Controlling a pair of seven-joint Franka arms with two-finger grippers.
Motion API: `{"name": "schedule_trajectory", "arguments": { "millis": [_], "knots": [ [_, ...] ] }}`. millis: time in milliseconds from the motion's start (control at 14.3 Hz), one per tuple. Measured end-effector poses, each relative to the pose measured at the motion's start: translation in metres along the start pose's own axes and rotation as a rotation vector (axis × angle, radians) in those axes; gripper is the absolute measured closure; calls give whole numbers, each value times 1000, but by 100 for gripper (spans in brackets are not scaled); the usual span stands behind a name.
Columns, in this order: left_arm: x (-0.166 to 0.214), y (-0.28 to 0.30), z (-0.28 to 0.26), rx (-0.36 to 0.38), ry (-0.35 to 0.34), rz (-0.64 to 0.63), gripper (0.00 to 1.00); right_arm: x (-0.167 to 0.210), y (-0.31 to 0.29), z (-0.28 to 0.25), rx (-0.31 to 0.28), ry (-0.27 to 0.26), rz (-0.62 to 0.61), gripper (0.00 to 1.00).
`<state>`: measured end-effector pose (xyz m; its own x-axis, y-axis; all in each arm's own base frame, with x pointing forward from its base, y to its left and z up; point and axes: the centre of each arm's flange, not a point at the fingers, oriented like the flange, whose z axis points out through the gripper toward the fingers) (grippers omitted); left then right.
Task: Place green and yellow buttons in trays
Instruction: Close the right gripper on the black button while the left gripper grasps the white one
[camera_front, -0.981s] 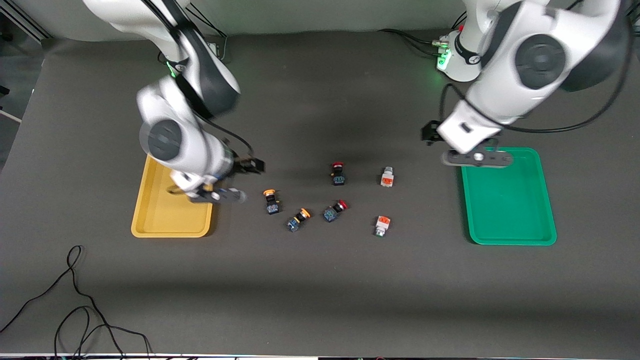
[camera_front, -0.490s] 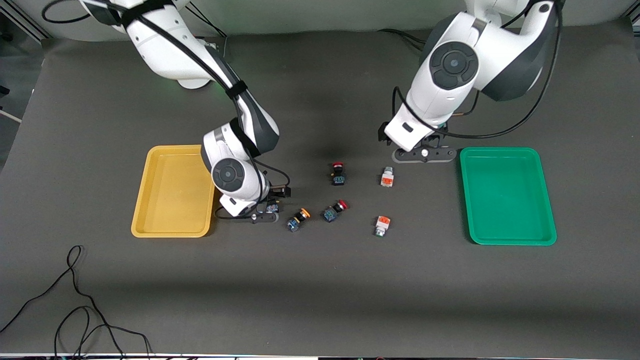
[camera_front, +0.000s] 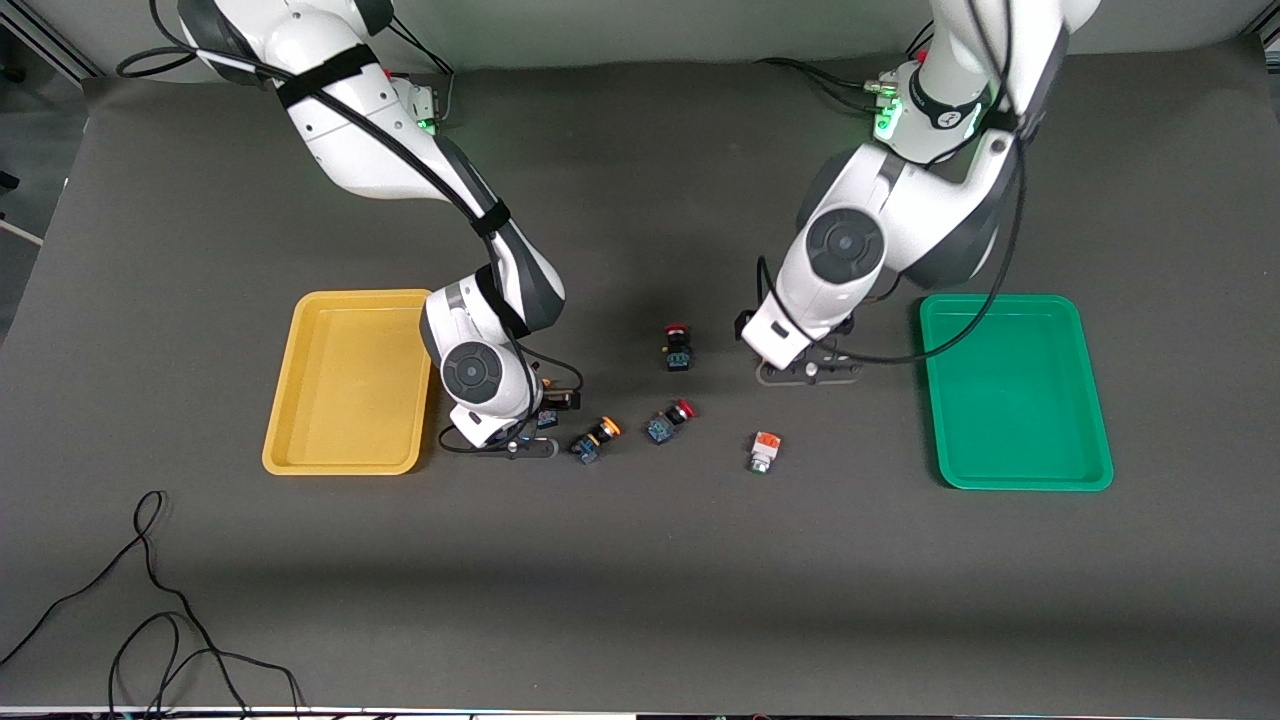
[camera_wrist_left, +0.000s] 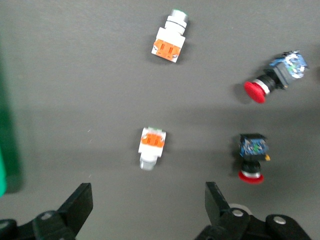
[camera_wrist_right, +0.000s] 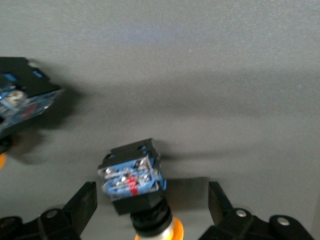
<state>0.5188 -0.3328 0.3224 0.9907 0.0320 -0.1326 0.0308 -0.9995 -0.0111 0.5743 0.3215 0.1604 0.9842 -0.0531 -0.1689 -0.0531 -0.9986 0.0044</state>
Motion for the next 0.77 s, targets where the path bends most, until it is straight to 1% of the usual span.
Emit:
{"name": "schedule_trajectory", "arguments": {
  "millis": [70, 140, 350, 420, 490, 561, 631, 771],
  "knots": [
    [4, 1, 21, 2, 0, -1, 0, 0, 1, 4, 0, 3, 2, 8],
    [7, 1, 42, 6, -3, -1, 0, 1, 1, 3, 2, 6, 10, 18],
    [9, -3, 95, 23, -25, 47, 0, 1, -1, -6, 10, 16, 50, 53],
    [7, -5, 105, 30, -38, 72, 0, 1, -1, -8, 10, 14, 51, 59],
    [5, -6, 112, 37, -49, 100, 0, 1, 0, -11, 6, 6, 52, 61],
    [2, -7, 118, 40, -55, 127, 0, 1, 2, -17, 1, -3, 55, 65],
    [1, -8, 124, 40, -57, 147, 0, 3, 7, -30, -5, -13, 58, 68],
    [1, -8, 136, 41, -60, 169, 0, 7, 29, -80, -20, -38, 51, 81]
  ]
}}
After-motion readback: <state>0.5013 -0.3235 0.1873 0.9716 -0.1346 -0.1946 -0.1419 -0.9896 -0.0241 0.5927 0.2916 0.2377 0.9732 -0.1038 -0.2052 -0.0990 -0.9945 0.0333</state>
